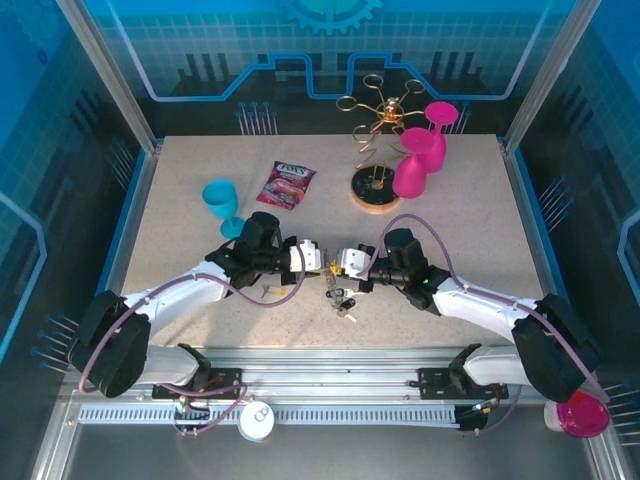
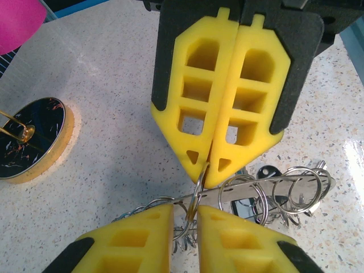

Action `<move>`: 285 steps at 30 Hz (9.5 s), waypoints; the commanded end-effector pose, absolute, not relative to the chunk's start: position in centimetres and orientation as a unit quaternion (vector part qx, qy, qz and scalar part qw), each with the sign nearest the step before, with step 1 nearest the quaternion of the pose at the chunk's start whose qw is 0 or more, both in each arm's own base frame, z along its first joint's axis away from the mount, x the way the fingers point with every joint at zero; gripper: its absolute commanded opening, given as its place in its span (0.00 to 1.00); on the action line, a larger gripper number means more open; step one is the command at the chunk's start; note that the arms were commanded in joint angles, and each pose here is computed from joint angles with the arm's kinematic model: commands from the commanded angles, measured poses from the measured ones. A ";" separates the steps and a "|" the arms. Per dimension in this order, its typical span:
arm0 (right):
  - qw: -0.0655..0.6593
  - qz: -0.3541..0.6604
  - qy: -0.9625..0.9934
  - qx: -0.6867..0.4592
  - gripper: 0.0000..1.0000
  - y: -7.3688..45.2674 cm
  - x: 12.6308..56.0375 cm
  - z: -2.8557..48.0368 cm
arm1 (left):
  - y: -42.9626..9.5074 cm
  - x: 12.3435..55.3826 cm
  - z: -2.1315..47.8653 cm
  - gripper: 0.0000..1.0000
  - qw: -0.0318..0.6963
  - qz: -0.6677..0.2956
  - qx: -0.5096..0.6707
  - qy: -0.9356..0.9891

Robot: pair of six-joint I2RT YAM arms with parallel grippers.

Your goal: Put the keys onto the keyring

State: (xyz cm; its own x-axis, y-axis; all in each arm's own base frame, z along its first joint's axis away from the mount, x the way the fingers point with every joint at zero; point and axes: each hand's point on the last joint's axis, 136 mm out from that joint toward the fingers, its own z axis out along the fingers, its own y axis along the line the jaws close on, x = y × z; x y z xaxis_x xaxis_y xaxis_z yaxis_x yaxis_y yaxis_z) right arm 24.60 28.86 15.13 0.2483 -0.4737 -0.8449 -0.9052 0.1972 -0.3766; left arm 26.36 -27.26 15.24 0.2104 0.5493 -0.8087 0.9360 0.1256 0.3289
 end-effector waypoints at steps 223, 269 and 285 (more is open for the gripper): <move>0.484 0.317 0.517 -0.631 0.11 30.2 23.8 15.2 | -28.2 24.3 18.3 0.00 0.534 -0.299 0.582 0.535; 0.508 0.338 0.485 -0.626 0.26 30.4 22.9 18.1 | -28.1 23.8 18.8 0.00 0.540 -0.288 0.585 0.532; 0.511 0.345 0.476 -0.627 0.04 31.4 23.0 18.6 | -28.3 23.7 18.1 0.00 0.524 -0.291 0.595 0.535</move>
